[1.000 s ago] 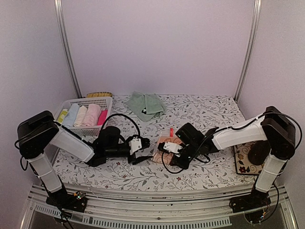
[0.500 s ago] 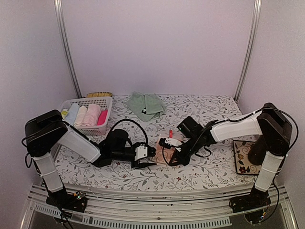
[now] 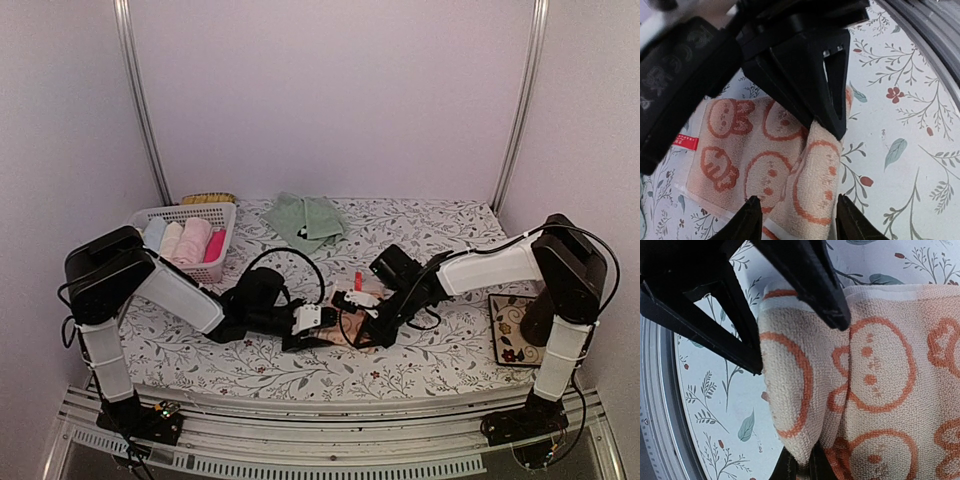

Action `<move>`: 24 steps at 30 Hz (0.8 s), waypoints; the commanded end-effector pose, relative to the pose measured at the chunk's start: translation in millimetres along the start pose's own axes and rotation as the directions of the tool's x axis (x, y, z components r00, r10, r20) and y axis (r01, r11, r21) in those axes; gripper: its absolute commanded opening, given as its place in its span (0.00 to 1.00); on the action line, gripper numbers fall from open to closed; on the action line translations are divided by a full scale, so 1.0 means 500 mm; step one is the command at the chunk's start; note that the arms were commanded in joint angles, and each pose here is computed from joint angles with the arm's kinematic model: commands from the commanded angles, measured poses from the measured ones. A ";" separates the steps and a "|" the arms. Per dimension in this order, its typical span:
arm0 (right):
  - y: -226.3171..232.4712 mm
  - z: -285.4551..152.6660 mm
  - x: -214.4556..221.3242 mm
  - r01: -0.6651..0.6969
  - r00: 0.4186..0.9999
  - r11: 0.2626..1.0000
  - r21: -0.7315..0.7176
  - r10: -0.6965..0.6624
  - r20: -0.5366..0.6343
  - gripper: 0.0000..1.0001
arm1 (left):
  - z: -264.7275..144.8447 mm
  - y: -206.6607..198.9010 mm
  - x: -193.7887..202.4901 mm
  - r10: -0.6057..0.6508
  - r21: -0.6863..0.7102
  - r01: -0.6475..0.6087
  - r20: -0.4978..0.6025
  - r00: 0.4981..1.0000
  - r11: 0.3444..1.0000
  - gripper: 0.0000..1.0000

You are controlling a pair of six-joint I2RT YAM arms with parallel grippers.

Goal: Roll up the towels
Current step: Roll the towel at the center of the board.

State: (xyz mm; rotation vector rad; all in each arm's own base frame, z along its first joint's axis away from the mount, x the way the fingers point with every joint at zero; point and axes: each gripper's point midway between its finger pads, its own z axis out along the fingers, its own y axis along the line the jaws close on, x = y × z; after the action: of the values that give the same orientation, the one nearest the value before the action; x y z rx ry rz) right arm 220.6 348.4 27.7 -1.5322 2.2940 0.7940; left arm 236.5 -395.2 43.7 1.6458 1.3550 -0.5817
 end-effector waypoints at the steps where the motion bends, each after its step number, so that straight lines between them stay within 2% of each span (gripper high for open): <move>1: -0.015 0.003 0.005 -0.011 1.000 1.000 -0.002 0.011 -0.016 0.05 | 0.003 -0.024 0.014 -0.037 0.075 0.038 -0.016 0.999 0.996 0.51; 5: -0.022 0.001 0.005 -0.014 1.000 1.000 -0.002 0.014 -0.011 0.04 | 0.010 -0.025 0.019 -0.049 0.098 0.052 -0.030 0.998 0.994 0.51; 9: -0.024 -0.001 0.006 -0.016 1.000 1.000 0.000 0.016 -0.010 0.05 | 0.019 -0.025 0.032 -0.070 0.113 0.076 -0.055 0.996 0.991 0.40; 12: -0.028 -0.002 0.006 -0.015 1.000 1.000 0.009 0.015 -0.011 0.05 | 0.024 -0.022 0.034 -0.088 0.120 0.094 -0.057 0.995 0.988 0.24; 13: -0.029 -0.002 0.007 -0.015 1.000 1.000 0.015 0.015 -0.013 0.05 | 0.024 -0.020 0.031 -0.095 0.124 0.102 -0.054 0.994 0.987 0.10; 14: -0.031 -0.003 0.005 -0.013 1.000 1.000 0.020 0.013 -0.011 0.06 | 0.024 -0.017 0.030 -0.104 0.127 0.110 -0.053 0.993 0.986 0.01; 18: -0.038 -0.013 -0.002 -0.003 1.000 0.998 0.055 0.003 -0.002 0.11 | 0.030 -0.024 0.047 -0.168 0.171 0.177 -0.070 0.983 0.969 0.00; 24: -0.067 -0.072 -0.024 0.024 0.996 0.974 0.225 -0.042 0.076 0.41 | 0.034 -0.015 0.050 -0.286 0.238 0.303 -0.105 0.953 0.923 0.00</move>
State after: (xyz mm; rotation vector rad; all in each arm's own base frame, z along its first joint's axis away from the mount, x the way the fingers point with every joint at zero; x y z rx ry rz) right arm 236.7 338.5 29.7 -1.4976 2.2894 0.7147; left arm 240.4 -400.7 21.9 1.6900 1.5180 -0.7956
